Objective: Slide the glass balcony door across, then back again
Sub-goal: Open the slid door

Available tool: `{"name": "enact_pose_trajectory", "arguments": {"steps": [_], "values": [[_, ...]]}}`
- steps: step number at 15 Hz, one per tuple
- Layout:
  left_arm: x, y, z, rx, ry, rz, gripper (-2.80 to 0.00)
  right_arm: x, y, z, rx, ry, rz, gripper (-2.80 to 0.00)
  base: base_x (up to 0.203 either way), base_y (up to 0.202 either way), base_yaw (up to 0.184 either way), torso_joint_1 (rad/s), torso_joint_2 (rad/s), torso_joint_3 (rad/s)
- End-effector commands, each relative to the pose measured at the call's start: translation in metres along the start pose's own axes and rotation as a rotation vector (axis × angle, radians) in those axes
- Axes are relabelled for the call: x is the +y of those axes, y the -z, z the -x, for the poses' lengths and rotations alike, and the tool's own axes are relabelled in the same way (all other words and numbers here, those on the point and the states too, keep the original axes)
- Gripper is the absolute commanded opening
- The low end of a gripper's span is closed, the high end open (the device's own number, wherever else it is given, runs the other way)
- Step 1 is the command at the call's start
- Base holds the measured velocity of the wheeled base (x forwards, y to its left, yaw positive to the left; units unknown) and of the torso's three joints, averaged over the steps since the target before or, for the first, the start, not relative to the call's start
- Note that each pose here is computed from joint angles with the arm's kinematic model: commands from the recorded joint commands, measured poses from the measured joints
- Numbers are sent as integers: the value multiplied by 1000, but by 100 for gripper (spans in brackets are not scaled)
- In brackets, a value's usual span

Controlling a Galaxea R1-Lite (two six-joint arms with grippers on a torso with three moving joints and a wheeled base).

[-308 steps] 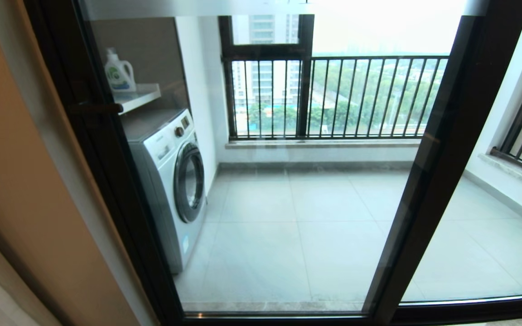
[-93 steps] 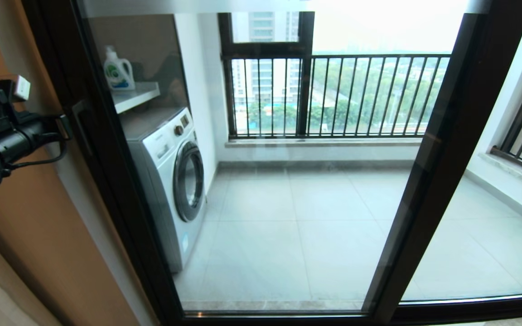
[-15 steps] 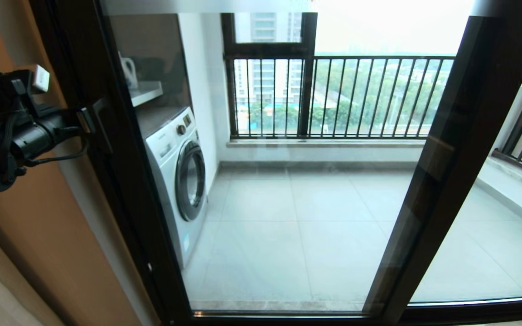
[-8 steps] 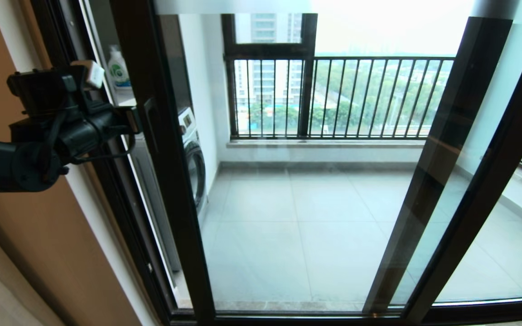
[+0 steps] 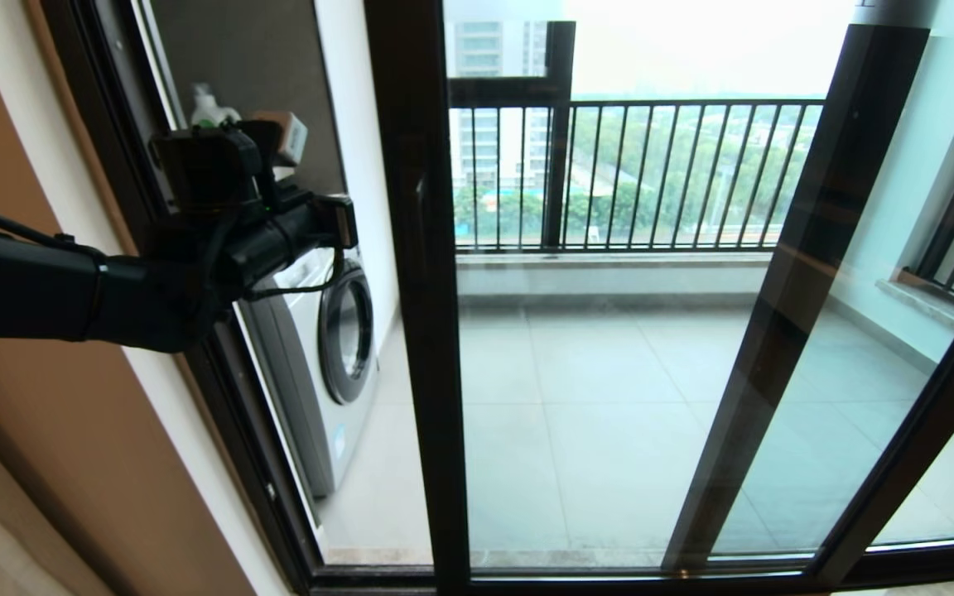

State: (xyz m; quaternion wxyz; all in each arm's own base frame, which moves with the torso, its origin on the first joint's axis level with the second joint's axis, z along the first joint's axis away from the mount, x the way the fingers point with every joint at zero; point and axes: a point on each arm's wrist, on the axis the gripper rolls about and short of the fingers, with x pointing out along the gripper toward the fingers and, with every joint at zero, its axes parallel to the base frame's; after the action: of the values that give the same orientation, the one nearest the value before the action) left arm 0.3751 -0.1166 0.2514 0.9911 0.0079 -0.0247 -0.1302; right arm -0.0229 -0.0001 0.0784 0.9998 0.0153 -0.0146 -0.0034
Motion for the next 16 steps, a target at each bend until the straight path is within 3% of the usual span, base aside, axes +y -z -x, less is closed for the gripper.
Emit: {"name": "enact_pose_trajectory", "arguments": {"steps": [1,7,12,16], "values": [[-18,7,-8,15,28,0,-280,0,3,-1,9,1,0,-280,0,0,0,0,0,0],[-62,13,-19,11,81,-17,-280,0,3,-1,10,1,0,-280,0,0,0,0,0,0],[-63,9,-10,10,65,-15,-280,0,3,-1,9,1,0,-280,0,0,0,0,0,0],[-56,-5,19,5,67,-10,-280,0,3,-1,9,1,0,-280,0,0,0,0,0,0]]}}
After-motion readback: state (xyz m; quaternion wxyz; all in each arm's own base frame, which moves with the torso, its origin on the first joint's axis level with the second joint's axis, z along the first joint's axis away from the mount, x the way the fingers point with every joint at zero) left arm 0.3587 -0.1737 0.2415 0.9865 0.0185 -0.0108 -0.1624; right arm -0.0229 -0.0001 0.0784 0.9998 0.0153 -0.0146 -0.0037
